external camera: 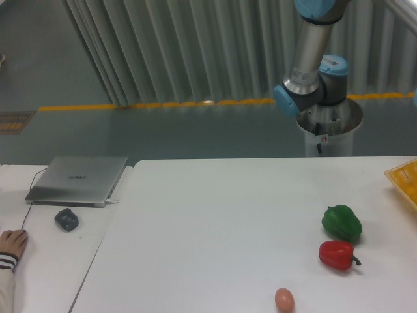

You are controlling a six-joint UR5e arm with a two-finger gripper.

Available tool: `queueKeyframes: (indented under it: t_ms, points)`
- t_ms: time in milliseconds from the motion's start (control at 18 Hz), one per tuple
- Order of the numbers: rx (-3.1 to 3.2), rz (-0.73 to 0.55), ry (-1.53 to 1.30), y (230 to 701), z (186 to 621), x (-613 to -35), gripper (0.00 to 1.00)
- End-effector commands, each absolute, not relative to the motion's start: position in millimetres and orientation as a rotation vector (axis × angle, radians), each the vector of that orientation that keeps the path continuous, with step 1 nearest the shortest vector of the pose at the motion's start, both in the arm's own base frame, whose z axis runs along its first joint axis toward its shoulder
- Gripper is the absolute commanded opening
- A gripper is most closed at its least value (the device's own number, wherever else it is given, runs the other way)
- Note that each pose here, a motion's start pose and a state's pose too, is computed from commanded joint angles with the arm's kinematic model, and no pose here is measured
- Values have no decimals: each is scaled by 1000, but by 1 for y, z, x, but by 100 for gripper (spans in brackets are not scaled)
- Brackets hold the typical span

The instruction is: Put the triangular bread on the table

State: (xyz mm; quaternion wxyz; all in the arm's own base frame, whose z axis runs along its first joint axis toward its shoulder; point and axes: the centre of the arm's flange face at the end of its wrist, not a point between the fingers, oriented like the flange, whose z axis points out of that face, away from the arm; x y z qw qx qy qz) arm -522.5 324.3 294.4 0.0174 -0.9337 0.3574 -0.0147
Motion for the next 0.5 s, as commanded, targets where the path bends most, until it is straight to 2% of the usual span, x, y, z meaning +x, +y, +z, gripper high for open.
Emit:
queueKeyframes:
  t_ms: [56, 278, 500]
  points:
    - [-2900, -44, 1113, 325, 294, -522, 58]
    - [-2902, -41, 1109, 325, 295, -522, 29]
    - [-2903, -36, 1106, 325, 297, -524, 21]
